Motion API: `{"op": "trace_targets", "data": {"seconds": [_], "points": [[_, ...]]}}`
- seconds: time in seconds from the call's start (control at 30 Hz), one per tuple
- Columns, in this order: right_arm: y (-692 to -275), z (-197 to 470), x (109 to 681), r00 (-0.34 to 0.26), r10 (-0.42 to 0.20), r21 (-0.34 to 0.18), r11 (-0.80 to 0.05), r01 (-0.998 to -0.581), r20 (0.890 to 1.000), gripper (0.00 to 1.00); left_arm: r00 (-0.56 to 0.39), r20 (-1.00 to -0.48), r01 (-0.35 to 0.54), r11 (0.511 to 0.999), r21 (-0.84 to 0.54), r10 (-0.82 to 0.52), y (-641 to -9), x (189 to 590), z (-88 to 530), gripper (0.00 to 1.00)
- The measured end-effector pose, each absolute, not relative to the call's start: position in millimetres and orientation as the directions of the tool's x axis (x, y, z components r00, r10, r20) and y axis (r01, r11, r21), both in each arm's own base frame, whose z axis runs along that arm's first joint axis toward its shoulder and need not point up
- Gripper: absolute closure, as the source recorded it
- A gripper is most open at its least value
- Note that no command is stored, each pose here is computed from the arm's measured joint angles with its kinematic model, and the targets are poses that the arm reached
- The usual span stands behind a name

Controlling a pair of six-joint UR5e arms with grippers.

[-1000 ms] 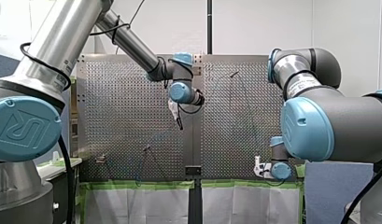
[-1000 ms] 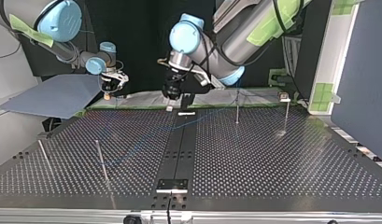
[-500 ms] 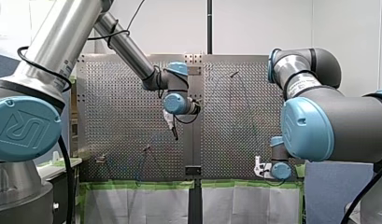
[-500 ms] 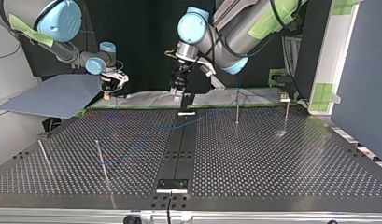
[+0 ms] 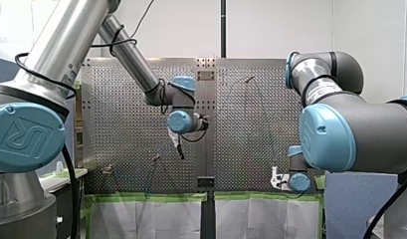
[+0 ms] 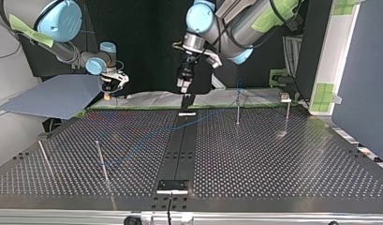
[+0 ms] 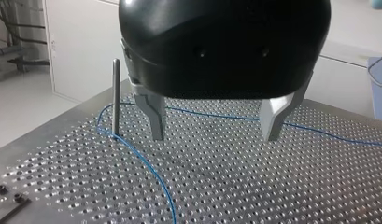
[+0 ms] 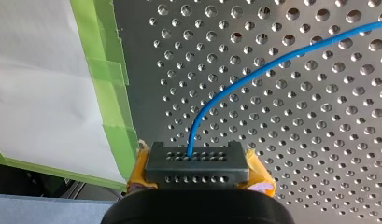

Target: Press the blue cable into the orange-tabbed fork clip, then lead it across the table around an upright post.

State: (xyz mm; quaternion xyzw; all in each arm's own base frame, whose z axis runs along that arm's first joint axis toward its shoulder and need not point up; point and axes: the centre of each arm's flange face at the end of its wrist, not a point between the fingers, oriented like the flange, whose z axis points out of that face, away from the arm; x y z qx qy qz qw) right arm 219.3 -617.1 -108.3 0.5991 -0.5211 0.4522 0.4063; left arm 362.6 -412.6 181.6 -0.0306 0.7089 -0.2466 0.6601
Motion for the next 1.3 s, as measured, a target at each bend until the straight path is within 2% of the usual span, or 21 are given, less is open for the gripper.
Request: {"op": "trace_targets", "data": {"seconds": [0.87, 1.3], "points": [[-617.9, -107.6, 219.8, 0.048, -0.256, 0.015, -0.128, -0.992, 0.965, 1.00, -0.113, -0.930, 0.266, 0.891, -0.368, -0.351, -368.9, 313.8, 127.0, 0.00], [-618.2, -108.6, 213.7, 0.051, -0.270, 0.018, -0.121, -0.992, 0.962, 1.00, -0.111, -0.930, 0.263, 0.892, -0.367, -0.350, -344.0, 286.4, 104.8, 0.00]]}}
